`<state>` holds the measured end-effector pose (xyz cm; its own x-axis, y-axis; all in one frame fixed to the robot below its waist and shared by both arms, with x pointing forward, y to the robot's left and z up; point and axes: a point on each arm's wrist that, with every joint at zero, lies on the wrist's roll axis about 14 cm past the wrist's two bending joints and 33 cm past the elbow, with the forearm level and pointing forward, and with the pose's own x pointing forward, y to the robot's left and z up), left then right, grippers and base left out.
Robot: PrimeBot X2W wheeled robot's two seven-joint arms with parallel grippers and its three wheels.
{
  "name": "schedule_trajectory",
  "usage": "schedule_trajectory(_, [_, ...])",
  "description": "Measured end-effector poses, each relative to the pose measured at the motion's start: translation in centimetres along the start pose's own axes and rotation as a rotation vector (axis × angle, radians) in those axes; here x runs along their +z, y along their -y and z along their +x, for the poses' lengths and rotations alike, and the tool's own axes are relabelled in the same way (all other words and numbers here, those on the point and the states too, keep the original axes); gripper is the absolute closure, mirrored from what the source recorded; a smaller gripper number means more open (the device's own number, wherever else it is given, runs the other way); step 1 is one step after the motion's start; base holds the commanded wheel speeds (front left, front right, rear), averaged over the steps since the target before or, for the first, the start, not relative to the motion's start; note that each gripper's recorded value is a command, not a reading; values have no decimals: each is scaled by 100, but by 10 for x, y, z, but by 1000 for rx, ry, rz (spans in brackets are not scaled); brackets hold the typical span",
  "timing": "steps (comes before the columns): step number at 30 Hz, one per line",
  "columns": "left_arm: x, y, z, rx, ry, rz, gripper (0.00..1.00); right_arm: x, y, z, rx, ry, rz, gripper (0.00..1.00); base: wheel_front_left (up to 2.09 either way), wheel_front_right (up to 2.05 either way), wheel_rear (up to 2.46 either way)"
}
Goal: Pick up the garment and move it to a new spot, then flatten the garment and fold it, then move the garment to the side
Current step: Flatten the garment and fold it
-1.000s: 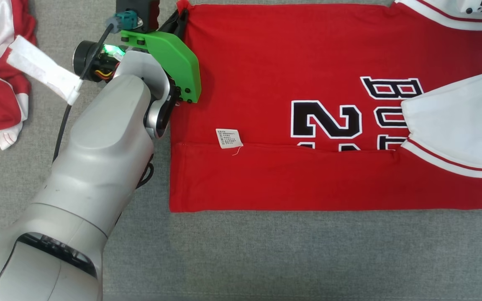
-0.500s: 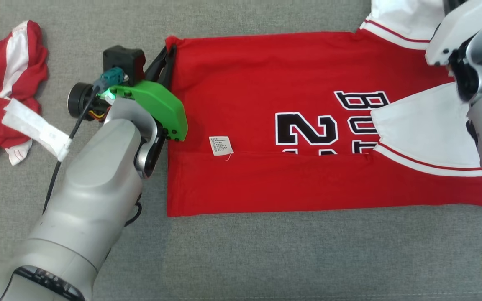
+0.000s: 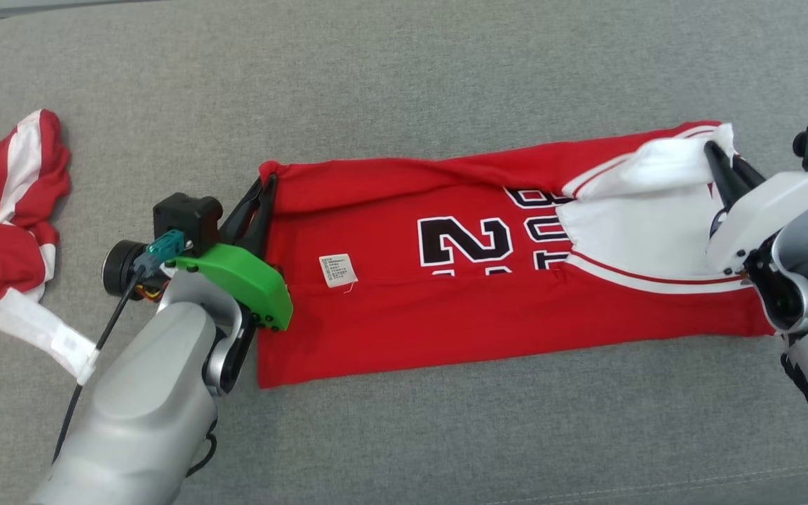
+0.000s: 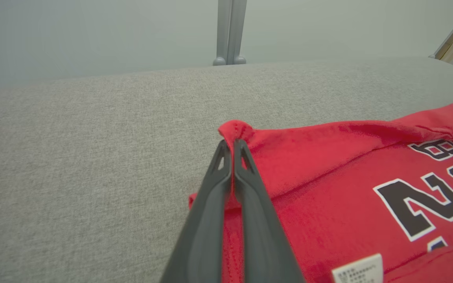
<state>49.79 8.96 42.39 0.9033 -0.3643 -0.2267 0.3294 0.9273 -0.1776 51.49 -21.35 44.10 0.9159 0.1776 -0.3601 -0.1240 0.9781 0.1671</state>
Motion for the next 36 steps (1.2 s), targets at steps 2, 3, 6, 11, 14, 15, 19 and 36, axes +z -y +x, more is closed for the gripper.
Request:
schedule_trajectory(2, [3, 4, -5, -6, 19, -3, 100, -3, 0, -13, -1, -3, 11, 100, 0, 0, 0])
schedule_trajectory(3, [3, 5, -7, -6, 24, -4, 100, -4, 1, -19, -4, -2, 16, 100, 0, 0, 0])
schedule_trajectory(6, [4, 8, -15, -9, 40, -5, 100, -5, 2, -37, -14, 0, 27, 100, 0, 0, 0])
schedule_trajectory(11, [-1, 11, -24, -2, 40, -5, 100, -12, -1, -62, -22, -21, 43, 100, 0, 0, 0])
schedule_trajectory(14, [-1, 10, -26, 0, 46, -11, 100, -14, -4, -71, -28, -21, 58, 100, 0, 0, 0])
schedule_trajectory(15, [-1, 10, -26, -1, 47, -12, 100, -16, -6, -74, -28, -26, 65, 93, 0, 0, 0])
schedule_trajectory(19, [-6, 9, -29, 8, 41, -31, 0, -28, -11, -80, -32, -63, 103, 0, 0, 0, 0])
schedule_trajectory(36, [44, -19, -80, 138, 300, -193, 0, -23, 1, -102, -123, -98, 115, 0, 0, 0, 0])
